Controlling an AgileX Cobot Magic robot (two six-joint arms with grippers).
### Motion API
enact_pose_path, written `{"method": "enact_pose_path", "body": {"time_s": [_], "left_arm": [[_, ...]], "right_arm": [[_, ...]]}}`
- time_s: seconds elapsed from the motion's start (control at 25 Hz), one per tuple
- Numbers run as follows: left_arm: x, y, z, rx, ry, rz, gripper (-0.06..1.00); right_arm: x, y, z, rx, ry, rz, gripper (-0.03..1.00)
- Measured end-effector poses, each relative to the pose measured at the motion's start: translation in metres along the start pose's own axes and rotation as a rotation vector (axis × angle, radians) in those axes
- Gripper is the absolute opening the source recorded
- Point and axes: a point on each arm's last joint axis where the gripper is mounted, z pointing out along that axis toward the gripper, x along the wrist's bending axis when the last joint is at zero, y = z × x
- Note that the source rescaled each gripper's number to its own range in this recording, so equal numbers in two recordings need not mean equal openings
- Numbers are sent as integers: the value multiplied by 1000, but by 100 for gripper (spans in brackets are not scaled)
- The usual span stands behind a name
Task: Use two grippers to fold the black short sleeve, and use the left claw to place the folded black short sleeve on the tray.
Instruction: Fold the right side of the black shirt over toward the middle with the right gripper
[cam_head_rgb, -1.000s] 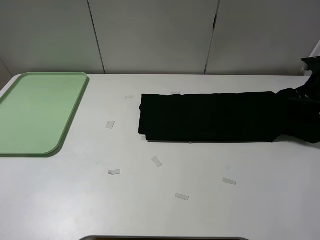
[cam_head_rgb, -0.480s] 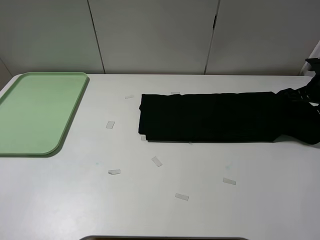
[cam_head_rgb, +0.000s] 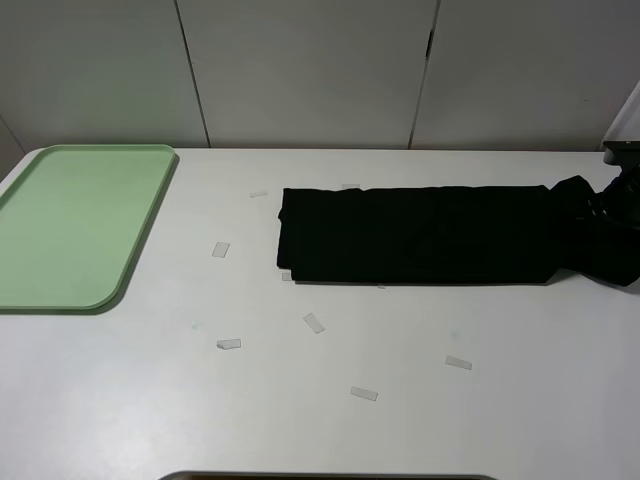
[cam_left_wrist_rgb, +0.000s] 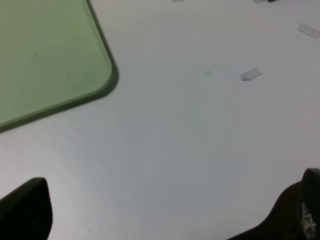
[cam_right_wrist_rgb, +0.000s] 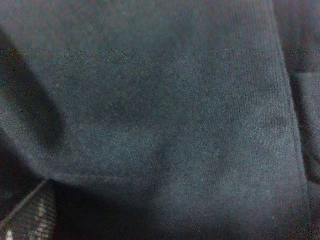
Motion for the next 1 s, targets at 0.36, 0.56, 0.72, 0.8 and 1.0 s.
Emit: {"method": "enact_pose_path", "body": {"time_s": [0.36, 0.56, 0.72, 0.8, 1.0], "left_arm": [[0, 0, 0, 0, 0, 0, 98], [0, 0, 0, 0, 0, 0, 98], [0, 0, 0, 0, 0, 0, 98], [0, 0, 0, 0, 0, 0, 98], [0, 0, 0, 0, 0, 0, 98]], "right_arm": [[1, -1, 7, 12, 30, 34, 83], [3, 1, 8, -2, 33, 35, 18], [3, 1, 7, -1, 34, 35, 18], [3, 2, 3, -9, 32, 33, 18], [3, 2, -11, -8, 14, 0, 18]]}}
